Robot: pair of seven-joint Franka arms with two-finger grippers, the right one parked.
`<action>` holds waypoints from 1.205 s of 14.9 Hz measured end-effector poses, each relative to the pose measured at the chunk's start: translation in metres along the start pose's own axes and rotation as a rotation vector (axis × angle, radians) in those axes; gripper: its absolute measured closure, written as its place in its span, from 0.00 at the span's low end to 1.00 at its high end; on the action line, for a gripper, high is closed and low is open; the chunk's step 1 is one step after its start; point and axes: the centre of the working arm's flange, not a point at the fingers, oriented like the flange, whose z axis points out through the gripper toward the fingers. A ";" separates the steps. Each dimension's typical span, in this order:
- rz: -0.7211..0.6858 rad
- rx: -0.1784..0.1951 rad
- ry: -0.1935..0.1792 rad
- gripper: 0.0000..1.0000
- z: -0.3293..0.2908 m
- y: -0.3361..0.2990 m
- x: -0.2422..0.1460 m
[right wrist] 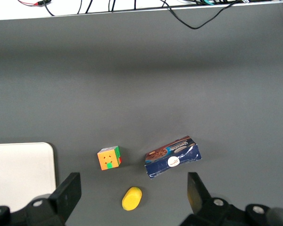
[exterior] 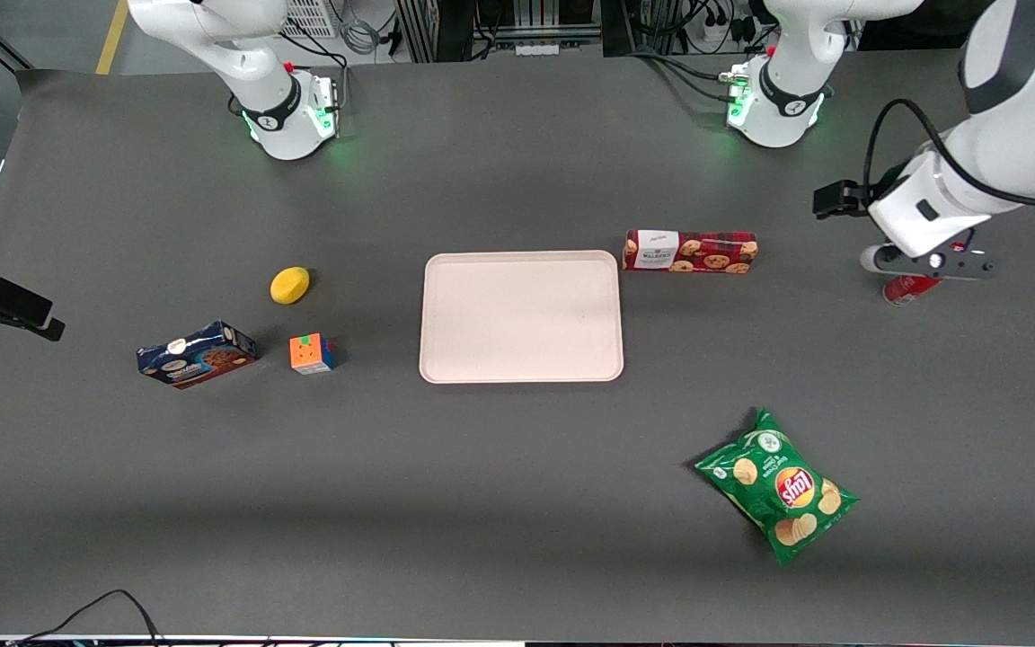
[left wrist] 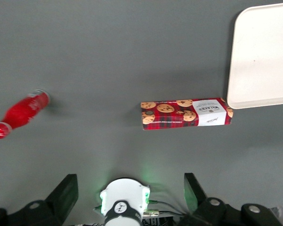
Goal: Place red cookie box on tray
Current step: 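Lift the left gripper and move it over the red plaid cookie box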
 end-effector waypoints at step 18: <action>0.795 0.171 0.169 0.00 0.159 0.122 -0.098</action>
